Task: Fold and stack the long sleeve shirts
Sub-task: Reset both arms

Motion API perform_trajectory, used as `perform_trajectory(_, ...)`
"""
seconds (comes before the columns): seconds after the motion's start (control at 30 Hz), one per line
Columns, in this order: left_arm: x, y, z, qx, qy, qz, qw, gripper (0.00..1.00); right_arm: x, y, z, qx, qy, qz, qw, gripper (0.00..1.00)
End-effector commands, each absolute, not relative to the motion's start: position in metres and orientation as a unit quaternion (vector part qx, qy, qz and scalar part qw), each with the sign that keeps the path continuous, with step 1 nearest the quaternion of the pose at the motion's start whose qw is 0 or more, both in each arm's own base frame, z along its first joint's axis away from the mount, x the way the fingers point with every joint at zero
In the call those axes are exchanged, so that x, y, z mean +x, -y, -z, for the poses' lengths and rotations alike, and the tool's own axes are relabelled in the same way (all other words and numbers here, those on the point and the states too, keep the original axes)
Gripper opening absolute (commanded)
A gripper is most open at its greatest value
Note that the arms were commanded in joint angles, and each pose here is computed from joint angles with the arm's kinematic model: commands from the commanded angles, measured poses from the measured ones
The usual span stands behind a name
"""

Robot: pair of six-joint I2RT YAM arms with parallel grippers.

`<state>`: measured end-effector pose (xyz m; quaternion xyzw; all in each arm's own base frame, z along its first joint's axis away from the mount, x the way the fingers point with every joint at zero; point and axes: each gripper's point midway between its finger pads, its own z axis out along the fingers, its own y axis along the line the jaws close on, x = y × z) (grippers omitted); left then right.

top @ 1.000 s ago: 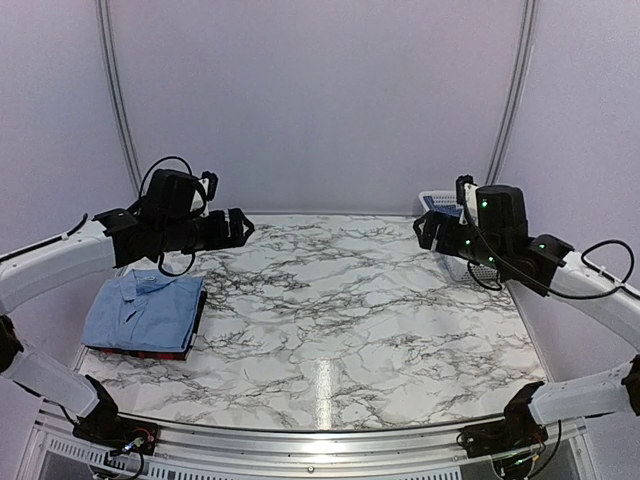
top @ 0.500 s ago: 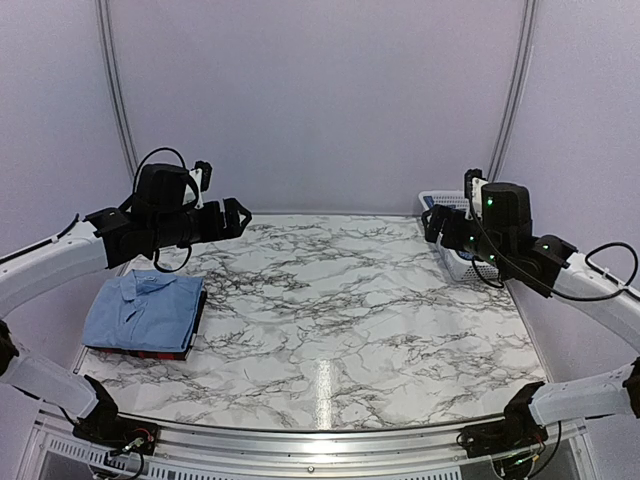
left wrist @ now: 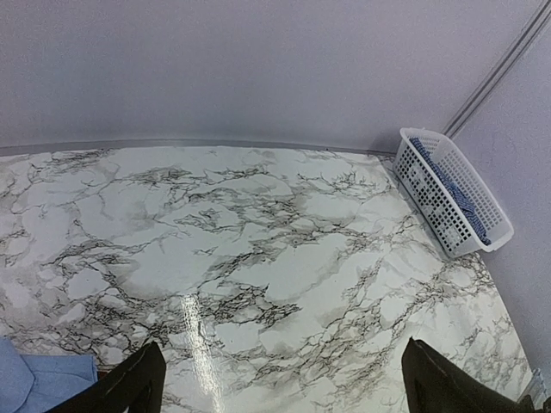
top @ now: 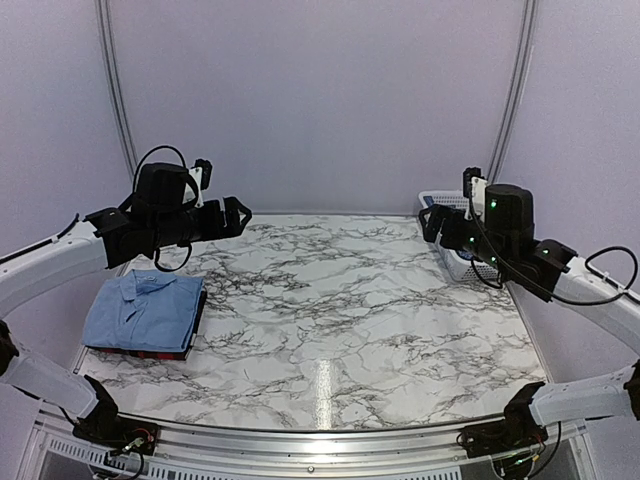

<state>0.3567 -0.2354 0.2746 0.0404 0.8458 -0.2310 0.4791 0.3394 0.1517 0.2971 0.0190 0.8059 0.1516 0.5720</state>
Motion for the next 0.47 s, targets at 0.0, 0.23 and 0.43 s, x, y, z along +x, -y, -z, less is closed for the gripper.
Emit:
perform_trajectory(0.0, 0.3591, 0.2384, -0.2855, 0.045, -0.835, 0.236, 0.496, 0.99, 0.3369, -0.1552, -0.3128, 0.006, -0.789, -0.169, 0.590, 0.99)
perform_trajectory(0.23, 0.3583, 0.2370, -0.2841, 0.043, -0.835, 0.235, 0.495, 0.99, 0.3339, -0.1550, -0.3104, 0.001, -0.791, -0.170, 0.588, 0.98)
perform_trajectory(0.43, 0.3585, 0.2370, -0.2843, 0.043, -0.835, 0.234, 0.496, 0.99, 0.3326, -0.1546, -0.3109, 0.000, -0.790, -0.171, 0.589, 0.99)
